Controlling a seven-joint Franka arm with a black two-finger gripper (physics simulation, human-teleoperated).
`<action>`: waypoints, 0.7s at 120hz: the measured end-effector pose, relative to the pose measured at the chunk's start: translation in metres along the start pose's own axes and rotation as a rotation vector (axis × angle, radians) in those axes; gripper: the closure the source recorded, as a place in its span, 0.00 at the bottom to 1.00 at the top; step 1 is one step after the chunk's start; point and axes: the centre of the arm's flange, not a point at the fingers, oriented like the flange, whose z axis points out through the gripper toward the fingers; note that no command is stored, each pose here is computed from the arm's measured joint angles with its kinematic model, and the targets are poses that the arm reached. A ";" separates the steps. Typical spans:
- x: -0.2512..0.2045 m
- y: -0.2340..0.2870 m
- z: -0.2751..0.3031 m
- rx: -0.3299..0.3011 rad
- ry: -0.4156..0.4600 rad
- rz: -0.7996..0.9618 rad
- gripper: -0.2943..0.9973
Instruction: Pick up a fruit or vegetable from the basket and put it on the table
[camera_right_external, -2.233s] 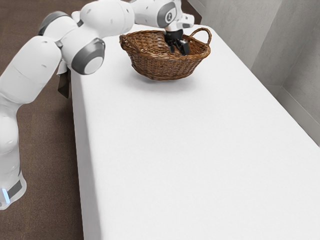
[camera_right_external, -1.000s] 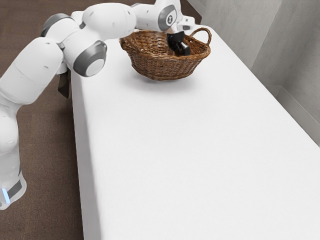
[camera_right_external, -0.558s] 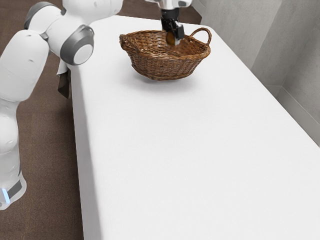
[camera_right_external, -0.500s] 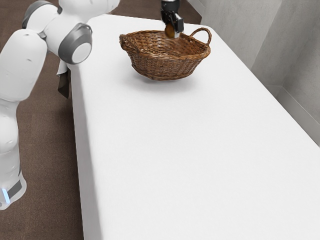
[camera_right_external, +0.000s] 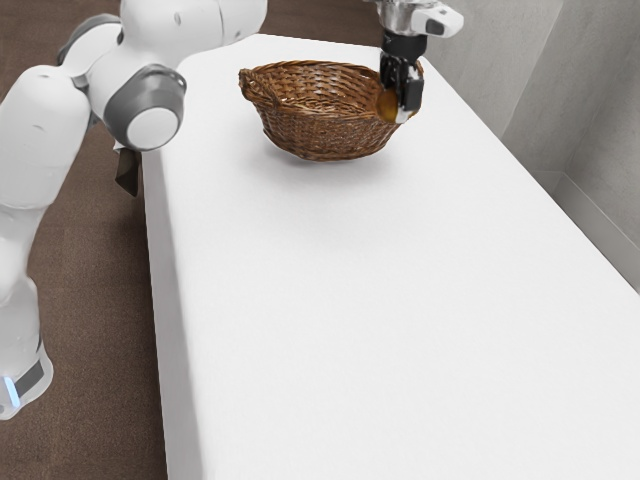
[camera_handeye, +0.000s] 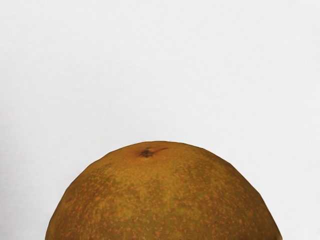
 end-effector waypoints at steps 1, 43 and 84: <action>0.000 0.003 0.001 -0.002 -0.003 0.002 0.54; -0.001 0.074 0.022 -0.057 -0.120 0.004 0.54; -0.010 0.088 0.031 -0.068 -0.213 -0.077 0.28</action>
